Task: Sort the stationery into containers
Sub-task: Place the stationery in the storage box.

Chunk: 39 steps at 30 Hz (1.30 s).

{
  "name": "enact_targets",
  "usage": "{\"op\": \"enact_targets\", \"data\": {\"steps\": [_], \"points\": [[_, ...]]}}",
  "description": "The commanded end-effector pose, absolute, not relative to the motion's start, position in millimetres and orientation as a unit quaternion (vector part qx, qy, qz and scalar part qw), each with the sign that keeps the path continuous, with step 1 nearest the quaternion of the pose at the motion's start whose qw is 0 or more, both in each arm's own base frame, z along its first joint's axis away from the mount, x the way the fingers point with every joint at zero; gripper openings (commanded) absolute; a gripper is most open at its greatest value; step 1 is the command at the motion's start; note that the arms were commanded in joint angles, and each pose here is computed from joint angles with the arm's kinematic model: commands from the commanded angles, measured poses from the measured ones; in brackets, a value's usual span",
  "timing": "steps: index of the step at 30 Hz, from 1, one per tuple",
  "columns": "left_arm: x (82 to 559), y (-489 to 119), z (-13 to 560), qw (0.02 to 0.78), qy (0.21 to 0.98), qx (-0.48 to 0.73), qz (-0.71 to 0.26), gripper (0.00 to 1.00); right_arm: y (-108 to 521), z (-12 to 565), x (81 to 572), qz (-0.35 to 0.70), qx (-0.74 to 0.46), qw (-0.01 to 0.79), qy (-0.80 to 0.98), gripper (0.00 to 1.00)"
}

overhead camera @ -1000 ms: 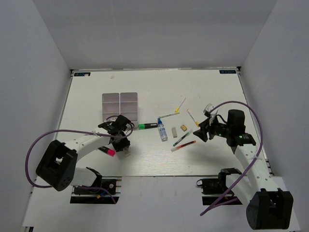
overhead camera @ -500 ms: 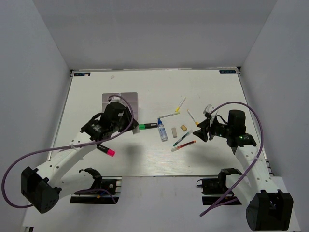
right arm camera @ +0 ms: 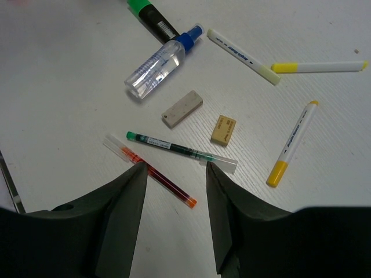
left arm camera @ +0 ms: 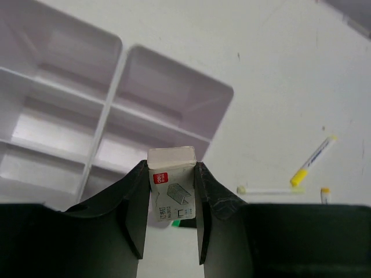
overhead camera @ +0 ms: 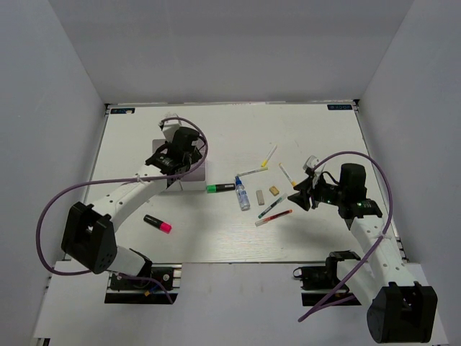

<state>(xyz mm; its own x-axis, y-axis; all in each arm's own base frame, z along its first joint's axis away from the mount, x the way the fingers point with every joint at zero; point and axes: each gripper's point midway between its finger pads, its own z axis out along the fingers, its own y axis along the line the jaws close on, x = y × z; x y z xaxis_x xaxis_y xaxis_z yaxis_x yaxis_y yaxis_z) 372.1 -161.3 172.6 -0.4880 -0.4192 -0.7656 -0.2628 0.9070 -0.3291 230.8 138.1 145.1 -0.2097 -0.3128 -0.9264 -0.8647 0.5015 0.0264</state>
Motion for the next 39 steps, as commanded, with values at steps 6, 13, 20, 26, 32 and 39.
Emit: {"op": "enact_targets", "data": {"steps": [6, 13, 20, 26, 32, 39], "points": [[408.3, -119.6, 232.5, 0.545, 0.778, -0.302, -0.081, 0.08, 141.9, 157.5, 237.3, 0.294, -0.409, 0.5, 0.704, 0.51], [404.8, -79.9, 211.6, 0.547, 0.727, -0.411, -0.064, 0.08, 142.8, 156.5, 236.0, 0.299, -0.408, 0.498, 0.705, 0.51], [407.1, -60.7, 214.1, 0.562, 0.67, -0.478, -0.085, 0.05, 143.7, 155.3, 235.3, 0.302, -0.409, 0.494, 0.705, 0.51], [417.9, -58.1, 205.9, 0.564, 0.656, -0.494, -0.084, 0.05, 143.2, 152.0, 234.2, 0.303, -0.408, 0.492, 0.707, 0.51], [424.1, -56.2, 191.7, 0.56, 0.648, -0.512, -0.071, 0.05, 143.1, 151.1, 233.8, 0.303, -0.409, 0.491, 0.707, 0.51], [429.2, -52.6, 183.3, 0.563, 0.642, -0.517, -0.053, 0.05, 143.0, 151.2, 233.3, 0.303, -0.41, 0.491, 0.706, 0.52]]}}
